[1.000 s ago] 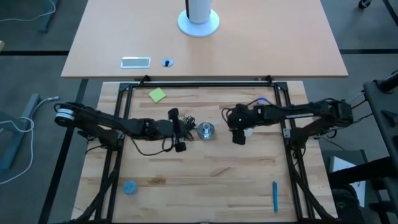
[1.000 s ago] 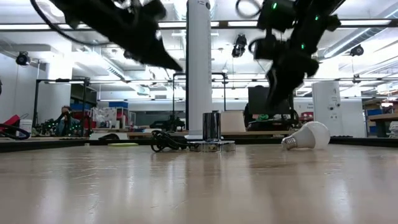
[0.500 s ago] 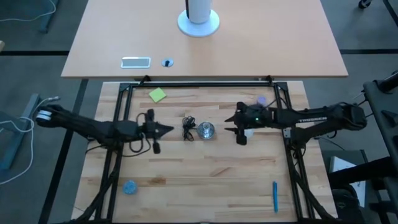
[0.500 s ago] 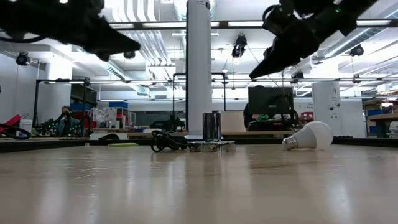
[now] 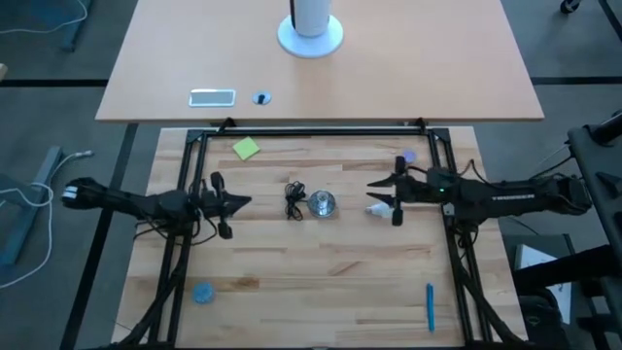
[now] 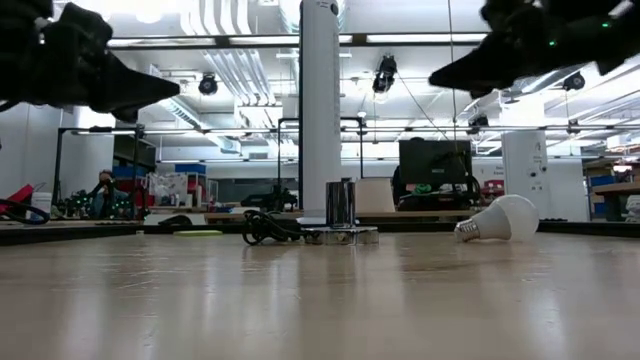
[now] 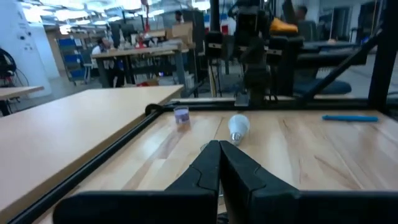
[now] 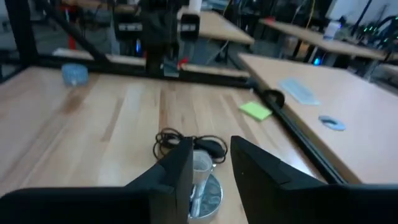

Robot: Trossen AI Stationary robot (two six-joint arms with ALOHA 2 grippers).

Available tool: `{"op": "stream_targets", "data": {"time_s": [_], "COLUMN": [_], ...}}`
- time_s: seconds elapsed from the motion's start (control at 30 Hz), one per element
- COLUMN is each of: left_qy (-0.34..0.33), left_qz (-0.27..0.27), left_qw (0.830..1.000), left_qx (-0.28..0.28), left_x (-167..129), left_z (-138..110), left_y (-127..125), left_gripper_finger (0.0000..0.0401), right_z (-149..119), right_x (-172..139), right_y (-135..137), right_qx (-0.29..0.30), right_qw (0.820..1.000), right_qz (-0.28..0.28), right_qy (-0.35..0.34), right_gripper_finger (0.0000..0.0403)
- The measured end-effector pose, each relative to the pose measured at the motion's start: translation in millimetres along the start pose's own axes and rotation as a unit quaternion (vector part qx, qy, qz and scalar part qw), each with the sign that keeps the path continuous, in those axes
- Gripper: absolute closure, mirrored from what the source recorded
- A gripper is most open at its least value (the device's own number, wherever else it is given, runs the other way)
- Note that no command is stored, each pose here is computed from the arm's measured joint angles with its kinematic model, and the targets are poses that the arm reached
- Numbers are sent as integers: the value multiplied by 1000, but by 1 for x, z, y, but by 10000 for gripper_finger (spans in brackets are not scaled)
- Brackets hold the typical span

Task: Screw lightbulb
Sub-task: Return to Home Position

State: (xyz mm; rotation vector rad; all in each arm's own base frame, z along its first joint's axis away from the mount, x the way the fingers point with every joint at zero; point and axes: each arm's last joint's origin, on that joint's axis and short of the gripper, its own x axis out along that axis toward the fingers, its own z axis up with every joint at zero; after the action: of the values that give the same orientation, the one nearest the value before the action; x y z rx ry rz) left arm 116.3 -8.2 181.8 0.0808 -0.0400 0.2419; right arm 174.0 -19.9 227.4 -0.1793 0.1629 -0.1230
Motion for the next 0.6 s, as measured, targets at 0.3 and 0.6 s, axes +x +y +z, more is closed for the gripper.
{"op": "stream_targets", "data": {"time_s": [0.3,0.6], "left_qy": [-37,-25], "left_qz": [4,3], "left_qw": [999,999], "left_qx": [-27,-21], "left_x": [-9,-7], "left_z": [3,3], "left_y": [4,3], "left_gripper_finger": [401,401], "right_z": [-11,-35], "right_x": [-37,-51], "right_y": [0,4], "right_qx": [8,-9], "right_qw": [997,994], "right_qz": [-26,-32], "right_qy": [-75,-101], "right_gripper_finger": [340,370]}}
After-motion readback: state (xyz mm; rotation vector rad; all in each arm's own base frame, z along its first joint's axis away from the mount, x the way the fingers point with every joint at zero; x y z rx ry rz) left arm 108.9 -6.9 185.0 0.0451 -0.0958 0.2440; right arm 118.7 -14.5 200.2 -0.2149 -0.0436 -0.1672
